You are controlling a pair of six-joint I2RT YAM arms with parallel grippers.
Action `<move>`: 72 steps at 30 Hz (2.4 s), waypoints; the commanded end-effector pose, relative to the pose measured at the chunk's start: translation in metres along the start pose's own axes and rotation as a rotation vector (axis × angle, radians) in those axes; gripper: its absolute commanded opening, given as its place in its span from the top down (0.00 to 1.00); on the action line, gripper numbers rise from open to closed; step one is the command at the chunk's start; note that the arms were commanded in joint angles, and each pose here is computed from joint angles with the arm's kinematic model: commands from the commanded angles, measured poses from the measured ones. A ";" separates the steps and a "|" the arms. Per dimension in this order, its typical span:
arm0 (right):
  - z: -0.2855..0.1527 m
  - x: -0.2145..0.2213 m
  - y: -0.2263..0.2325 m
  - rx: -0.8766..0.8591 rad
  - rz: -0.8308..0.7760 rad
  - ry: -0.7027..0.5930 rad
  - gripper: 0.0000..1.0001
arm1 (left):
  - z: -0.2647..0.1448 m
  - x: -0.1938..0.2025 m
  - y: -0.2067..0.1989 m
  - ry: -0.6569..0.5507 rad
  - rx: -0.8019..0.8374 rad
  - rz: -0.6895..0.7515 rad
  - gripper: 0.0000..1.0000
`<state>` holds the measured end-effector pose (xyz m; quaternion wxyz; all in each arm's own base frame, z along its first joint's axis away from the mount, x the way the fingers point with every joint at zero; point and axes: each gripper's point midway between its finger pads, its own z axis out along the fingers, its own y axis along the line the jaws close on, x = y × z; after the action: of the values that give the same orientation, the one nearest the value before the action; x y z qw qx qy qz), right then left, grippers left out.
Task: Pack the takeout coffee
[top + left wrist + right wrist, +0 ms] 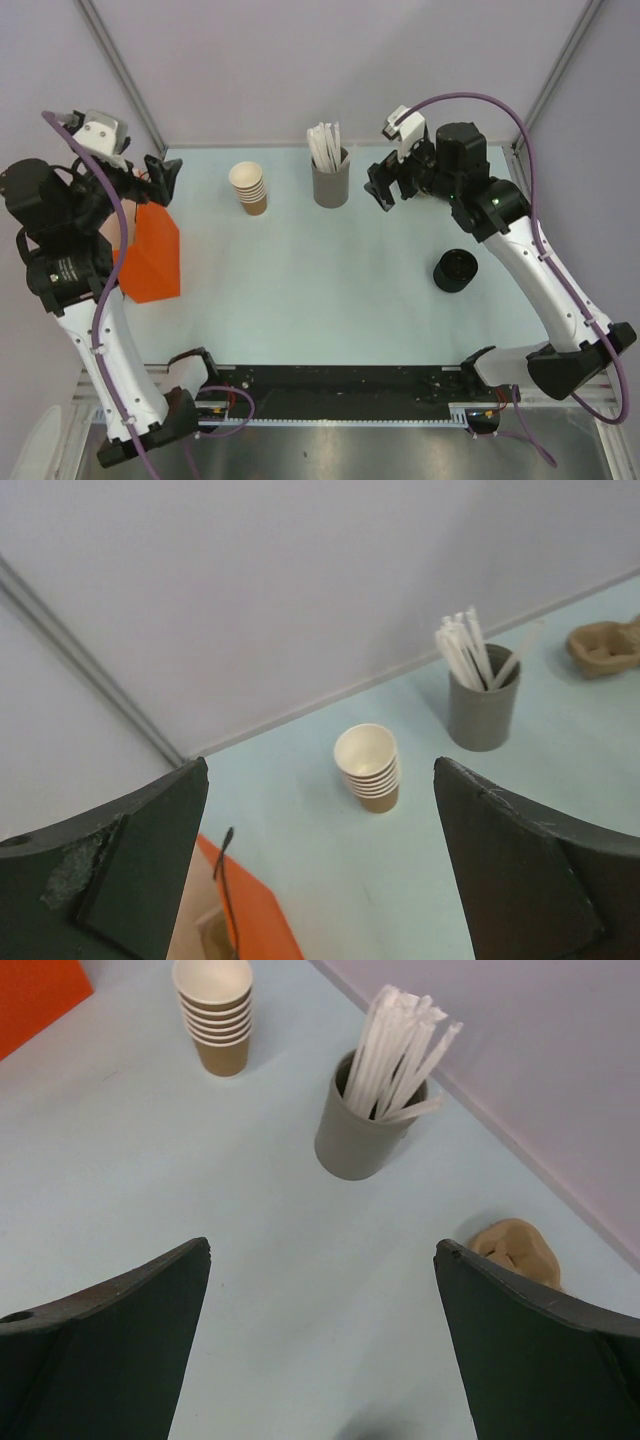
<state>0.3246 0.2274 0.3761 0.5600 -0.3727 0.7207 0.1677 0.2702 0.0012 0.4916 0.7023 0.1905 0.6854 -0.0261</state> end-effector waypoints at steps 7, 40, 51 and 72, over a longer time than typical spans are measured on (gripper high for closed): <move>-0.003 0.009 -0.053 0.148 0.088 -0.004 0.00 | 0.054 0.042 -0.054 0.143 0.158 0.011 0.01; -0.021 0.122 -0.081 0.156 0.167 0.236 0.00 | 0.197 0.190 -0.147 0.411 0.437 0.115 0.01; -0.018 0.138 -0.076 0.137 0.165 0.260 0.00 | 0.239 0.219 -0.120 0.447 0.377 0.049 0.00; -0.013 0.150 -0.072 0.119 0.168 0.279 0.00 | 0.255 0.266 -0.095 0.548 0.282 0.027 0.22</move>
<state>0.3510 0.1170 0.2392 0.4335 -0.2897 0.8452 0.1174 0.4896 -0.1107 0.1984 0.4448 0.3034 0.8399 -0.0683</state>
